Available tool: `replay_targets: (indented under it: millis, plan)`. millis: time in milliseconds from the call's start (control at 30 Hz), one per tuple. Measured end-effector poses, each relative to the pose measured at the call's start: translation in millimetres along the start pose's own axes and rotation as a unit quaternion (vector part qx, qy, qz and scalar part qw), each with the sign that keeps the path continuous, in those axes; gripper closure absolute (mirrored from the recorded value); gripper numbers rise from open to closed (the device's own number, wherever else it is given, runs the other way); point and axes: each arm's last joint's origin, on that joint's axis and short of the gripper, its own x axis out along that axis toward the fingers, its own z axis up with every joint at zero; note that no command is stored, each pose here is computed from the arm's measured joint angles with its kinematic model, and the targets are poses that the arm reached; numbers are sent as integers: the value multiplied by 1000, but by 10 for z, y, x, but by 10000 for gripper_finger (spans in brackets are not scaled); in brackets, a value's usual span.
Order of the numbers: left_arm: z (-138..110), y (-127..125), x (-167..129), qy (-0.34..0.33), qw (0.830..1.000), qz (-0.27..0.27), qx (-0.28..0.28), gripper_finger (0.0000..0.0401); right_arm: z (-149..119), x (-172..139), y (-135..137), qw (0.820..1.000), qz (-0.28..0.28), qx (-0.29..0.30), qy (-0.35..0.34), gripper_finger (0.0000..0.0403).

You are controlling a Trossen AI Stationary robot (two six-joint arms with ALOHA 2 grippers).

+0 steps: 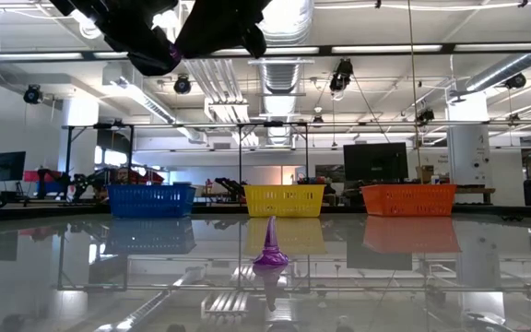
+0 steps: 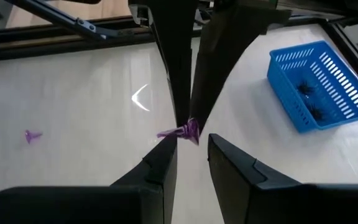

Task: Sort Halloween decoration
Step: Put the purple hat toy into the orange bin

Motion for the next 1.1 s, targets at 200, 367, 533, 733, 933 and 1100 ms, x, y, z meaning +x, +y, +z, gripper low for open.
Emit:
replay_targets:
  millis: [200, 367, 533, 733, 933, 1100]
  plan:
    - [10, 1, 2, -5, 1000, 1, 2, 401, 8, 7, -12, 1000, 0, 9, -5, 321]
    - [11, 2, 2, -6, 1000, 1, 2, 401, 10, 7, -11, 1000, 0, 10, -7, 336]
    - [12, 2, 2, -6, 1000, 2, 4, 401, 17, 10, -35, 1000, -2, 30, -9, 369]
    - [12, 6, 2, -6, 1000, 6, 7, 401, 27, 16, -94, 998, -7, 65, -10, 393]
    - [12, 6, 2, -6, 1000, 6, 7, 401, 23, 17, -97, 997, -9, 72, -9, 394]
    - [12, 6, 2, -7, 1000, 6, 7, 401, 21, 16, -100, 997, -11, 73, -8, 394]
